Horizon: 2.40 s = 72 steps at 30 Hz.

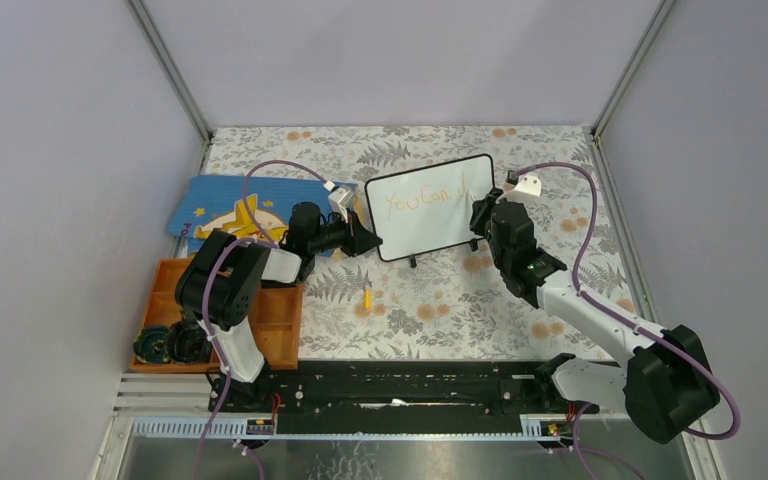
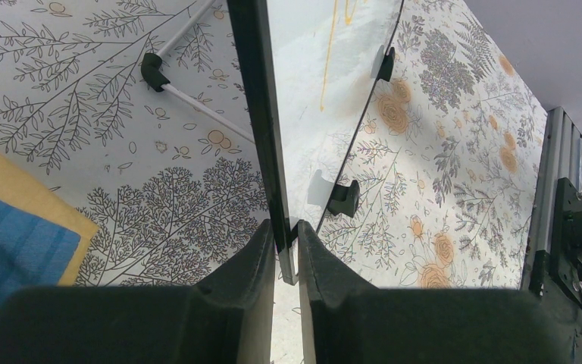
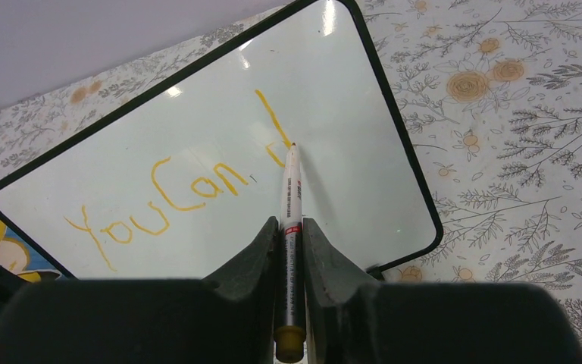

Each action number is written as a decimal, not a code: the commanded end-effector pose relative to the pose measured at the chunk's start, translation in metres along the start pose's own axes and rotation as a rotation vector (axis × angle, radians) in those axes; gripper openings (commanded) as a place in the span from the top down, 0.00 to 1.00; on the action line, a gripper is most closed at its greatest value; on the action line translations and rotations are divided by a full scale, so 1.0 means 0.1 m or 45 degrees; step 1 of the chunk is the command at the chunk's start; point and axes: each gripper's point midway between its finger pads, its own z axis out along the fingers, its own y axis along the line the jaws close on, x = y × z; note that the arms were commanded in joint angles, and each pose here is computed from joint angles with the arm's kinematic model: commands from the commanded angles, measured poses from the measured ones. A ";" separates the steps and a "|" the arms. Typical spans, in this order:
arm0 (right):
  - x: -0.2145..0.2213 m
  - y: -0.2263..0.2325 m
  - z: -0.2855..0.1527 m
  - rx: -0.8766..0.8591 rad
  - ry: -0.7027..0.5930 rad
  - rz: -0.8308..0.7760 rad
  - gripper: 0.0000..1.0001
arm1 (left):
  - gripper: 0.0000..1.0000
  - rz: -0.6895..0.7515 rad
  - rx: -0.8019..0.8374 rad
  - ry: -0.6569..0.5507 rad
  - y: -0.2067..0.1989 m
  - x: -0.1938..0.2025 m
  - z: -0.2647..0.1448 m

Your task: Write a sentence on the whiteboard

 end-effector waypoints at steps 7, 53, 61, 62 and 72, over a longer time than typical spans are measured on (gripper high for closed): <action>-0.29 0.12 0.08 -0.030 -0.096 0.070 1.00 | 0.80 0.042 -0.043 0.007 0.05 0.00 0.01; -0.22 -0.03 0.18 0.112 -0.046 0.007 1.00 | 0.80 0.051 -0.047 0.008 0.04 0.00 0.01; -0.29 0.05 0.18 0.059 -0.075 0.020 1.00 | 0.80 0.052 -0.045 0.008 0.04 0.00 0.01; -0.30 0.06 0.17 0.051 -0.077 0.021 1.00 | 0.80 0.051 -0.045 0.009 0.04 0.00 0.01; -0.24 0.16 0.17 -0.027 -0.052 0.019 1.00 | 0.80 0.050 -0.045 0.010 0.04 0.00 0.01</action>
